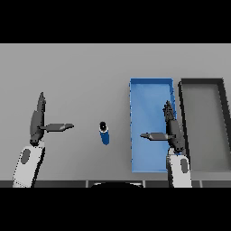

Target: Pick up the blue pipe and place it into the blue bin.

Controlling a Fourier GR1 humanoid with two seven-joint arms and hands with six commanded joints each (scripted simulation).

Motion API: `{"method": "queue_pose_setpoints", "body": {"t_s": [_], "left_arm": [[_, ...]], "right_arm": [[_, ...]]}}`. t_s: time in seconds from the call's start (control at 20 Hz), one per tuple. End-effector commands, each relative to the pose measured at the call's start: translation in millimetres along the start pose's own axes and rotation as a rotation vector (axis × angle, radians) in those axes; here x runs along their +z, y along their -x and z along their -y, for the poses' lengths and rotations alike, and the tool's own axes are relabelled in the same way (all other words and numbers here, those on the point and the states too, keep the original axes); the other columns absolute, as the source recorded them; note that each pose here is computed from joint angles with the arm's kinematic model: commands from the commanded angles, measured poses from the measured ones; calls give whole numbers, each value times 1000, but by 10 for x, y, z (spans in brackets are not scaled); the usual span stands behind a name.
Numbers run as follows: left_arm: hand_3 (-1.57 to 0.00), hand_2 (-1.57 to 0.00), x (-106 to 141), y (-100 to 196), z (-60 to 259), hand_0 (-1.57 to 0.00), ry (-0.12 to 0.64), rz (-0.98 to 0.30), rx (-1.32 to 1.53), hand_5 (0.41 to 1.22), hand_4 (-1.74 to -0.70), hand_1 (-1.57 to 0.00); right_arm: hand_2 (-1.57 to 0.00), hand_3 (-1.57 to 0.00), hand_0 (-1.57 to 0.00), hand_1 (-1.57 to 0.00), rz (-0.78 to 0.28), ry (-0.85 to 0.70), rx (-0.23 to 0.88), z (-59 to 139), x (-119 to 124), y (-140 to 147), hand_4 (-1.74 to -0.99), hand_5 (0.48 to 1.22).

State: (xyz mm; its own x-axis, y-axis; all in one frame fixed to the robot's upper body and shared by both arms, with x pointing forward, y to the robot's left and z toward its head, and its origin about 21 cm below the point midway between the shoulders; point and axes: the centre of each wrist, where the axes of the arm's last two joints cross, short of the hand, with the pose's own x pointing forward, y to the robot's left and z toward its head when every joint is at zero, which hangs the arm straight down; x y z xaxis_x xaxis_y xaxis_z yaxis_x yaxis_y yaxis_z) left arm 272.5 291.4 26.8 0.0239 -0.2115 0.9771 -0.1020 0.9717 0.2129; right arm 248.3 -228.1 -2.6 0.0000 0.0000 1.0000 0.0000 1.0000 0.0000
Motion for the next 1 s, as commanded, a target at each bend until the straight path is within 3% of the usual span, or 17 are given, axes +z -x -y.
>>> {"method": "queue_pose_setpoints", "body": {"t_s": [0.0, 0.25, 0.3, 0.4, 0.65, 0.95], "left_arm": [[1, 1, 8, 0, 7, 1, 0, 7, 1, 586, -1006, 1], [1, 1, 81, -7, 84, 1, 4, 18, 4, 586, -1006, 1], [1, 1, 180, 40, 10, 1, 136, 59, -64, 586, -1006, 1], [1, 1, 251, 83, -187, 1, 250, 73, -134, 588, -1011, 1], [1, 1, 286, 50, -270, 1, 328, 83, -152, 589, -1009, 1], [1, 1, 389, -45, -129, 1, 555, 88, -163, 565, -1031, 1]], "right_arm": [[1, 1, 1, 1, 1, 1, 0, 9, 7, 2, -1222, 603], [1, 1, 1, 1, 12, 1, 1, 56, 88, 2, -1222, 603], [1, 1, 1, 1, 66, -44, 113, 175, 172, -33, -1222, 603], [1, 1, 1, 1, 92, -107, 186, 214, 282, -59, -1230, 601], [1, 1, 1, 1, 72, -129, 242, 236, 312, -124, -1226, 593], [1, 1, 1, 1, 104, -147, 241, 267, 276, -168, -1225, 595]]}}
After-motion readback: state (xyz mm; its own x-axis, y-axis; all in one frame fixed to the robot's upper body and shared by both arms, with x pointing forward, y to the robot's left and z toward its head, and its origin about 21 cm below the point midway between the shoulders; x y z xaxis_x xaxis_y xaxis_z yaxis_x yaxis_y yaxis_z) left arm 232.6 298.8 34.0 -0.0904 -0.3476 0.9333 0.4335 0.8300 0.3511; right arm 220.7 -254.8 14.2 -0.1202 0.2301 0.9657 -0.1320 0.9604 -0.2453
